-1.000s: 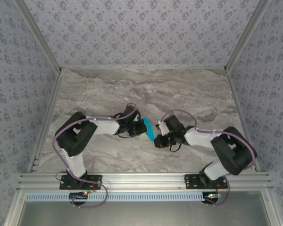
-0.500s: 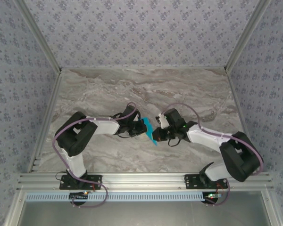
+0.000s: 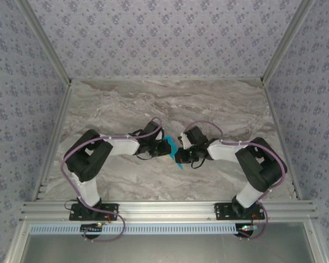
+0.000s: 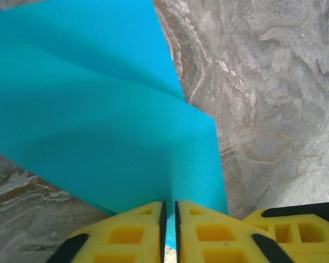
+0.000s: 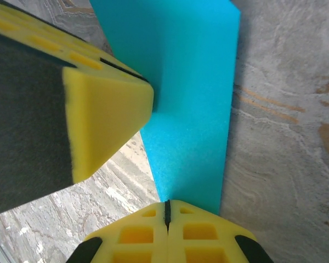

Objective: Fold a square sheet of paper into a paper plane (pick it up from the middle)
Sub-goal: Fold the wing for the fifth time at the center of the table.

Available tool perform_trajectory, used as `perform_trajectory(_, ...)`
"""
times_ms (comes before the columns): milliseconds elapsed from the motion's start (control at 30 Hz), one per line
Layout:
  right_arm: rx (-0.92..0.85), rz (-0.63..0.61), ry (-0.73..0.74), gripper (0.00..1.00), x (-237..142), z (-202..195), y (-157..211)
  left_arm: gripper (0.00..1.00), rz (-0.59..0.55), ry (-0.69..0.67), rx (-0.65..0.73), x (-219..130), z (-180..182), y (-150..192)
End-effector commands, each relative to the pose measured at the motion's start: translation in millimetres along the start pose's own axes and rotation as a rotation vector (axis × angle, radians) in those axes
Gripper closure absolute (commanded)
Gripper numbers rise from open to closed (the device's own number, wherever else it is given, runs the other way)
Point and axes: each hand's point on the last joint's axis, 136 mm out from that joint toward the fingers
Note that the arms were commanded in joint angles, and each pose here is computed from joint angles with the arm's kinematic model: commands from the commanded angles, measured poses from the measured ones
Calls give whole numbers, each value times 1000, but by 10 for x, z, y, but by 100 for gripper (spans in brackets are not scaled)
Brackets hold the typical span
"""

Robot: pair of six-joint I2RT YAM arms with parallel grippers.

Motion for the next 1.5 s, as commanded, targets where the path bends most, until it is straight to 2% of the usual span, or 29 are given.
perform_trajectory(0,42,65,124,100,51,-367,201,79,-44,-6,139,-178,-67,-187)
perform_trajectory(133,44,73,136,100,68,-402,217,74,-52,15,171,-172,-58,-235)
perform_trajectory(400,53,97,143,100,106,-441,266,73,-62,17,178,-85,38,-278)
perform_trajectory(800,68,148,201,100,111,-619,436,79,-72,-86,93,-17,537,-362)
perform_trajectory(1133,86,173,231,100,86,-735,556,80,-137,-202,-22,-242,1063,-613)
perform_trajectory(1300,92,172,225,100,91,-735,566,81,-171,-185,-39,-329,1085,-768)
perform_trajectory(1467,93,170,217,100,92,-709,561,81,-218,-122,-12,-511,844,-865)
Point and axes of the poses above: each hand's point on the last joint's axis, 136 mm out from that joint toward the fingers, its own x axis out along the fingers, its own z axis along the line the jaws close on, y = z × x, and after that the axes turned 8 degrees about x, right-handed
